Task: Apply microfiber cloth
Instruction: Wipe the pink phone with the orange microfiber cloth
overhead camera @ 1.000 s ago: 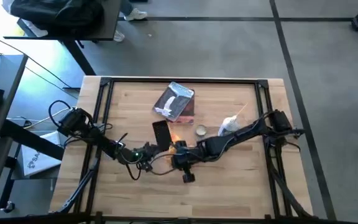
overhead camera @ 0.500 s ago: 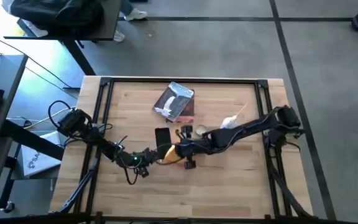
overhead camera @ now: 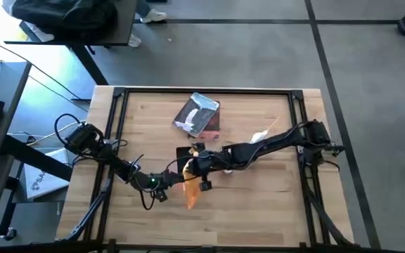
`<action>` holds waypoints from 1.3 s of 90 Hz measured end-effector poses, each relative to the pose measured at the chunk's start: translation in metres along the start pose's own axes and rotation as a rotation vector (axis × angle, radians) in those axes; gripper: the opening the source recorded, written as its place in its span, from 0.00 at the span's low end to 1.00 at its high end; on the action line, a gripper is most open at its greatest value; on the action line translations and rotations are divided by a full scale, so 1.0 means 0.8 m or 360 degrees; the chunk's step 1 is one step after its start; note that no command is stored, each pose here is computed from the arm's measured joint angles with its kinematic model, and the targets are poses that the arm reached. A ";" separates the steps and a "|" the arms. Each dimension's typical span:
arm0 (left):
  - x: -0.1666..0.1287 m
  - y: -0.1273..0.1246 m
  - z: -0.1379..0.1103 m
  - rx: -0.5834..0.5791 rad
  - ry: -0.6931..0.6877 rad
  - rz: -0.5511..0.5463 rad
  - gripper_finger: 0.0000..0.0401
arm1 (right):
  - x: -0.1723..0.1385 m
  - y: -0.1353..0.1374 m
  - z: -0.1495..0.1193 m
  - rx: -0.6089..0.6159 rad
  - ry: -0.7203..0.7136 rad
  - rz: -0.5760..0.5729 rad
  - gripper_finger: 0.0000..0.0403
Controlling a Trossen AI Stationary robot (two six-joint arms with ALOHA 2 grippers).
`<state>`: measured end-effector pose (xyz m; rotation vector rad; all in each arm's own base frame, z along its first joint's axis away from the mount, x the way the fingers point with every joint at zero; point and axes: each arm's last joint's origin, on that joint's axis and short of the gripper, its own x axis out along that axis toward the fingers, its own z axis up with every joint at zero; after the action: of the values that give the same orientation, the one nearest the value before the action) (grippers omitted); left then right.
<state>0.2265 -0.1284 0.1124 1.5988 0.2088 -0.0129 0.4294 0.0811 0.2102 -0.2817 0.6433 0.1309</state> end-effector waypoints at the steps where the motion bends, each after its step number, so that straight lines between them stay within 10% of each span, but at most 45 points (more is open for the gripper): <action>1: 0.000 0.000 0.000 0.0000 0.0000 0.0000 0.04 | 0.001 0.000 0.000 -0.0002 -0.0006 -0.0001 0.00; 54: 0.015 0.017 0.012 -0.0059 -0.0107 0.0058 0.04 | 0.022 -0.018 0.008 -0.0073 -0.0296 -0.0075 0.00; 117: -0.008 0.003 0.020 -0.0009 0.0005 0.0017 0.04 | 0.016 0.038 -0.006 0.0124 0.0011 0.0152 0.00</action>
<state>0.2223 -0.1455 0.1153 1.5944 0.2023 -0.0015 0.4303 0.1094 0.1920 -0.1763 0.6675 0.1958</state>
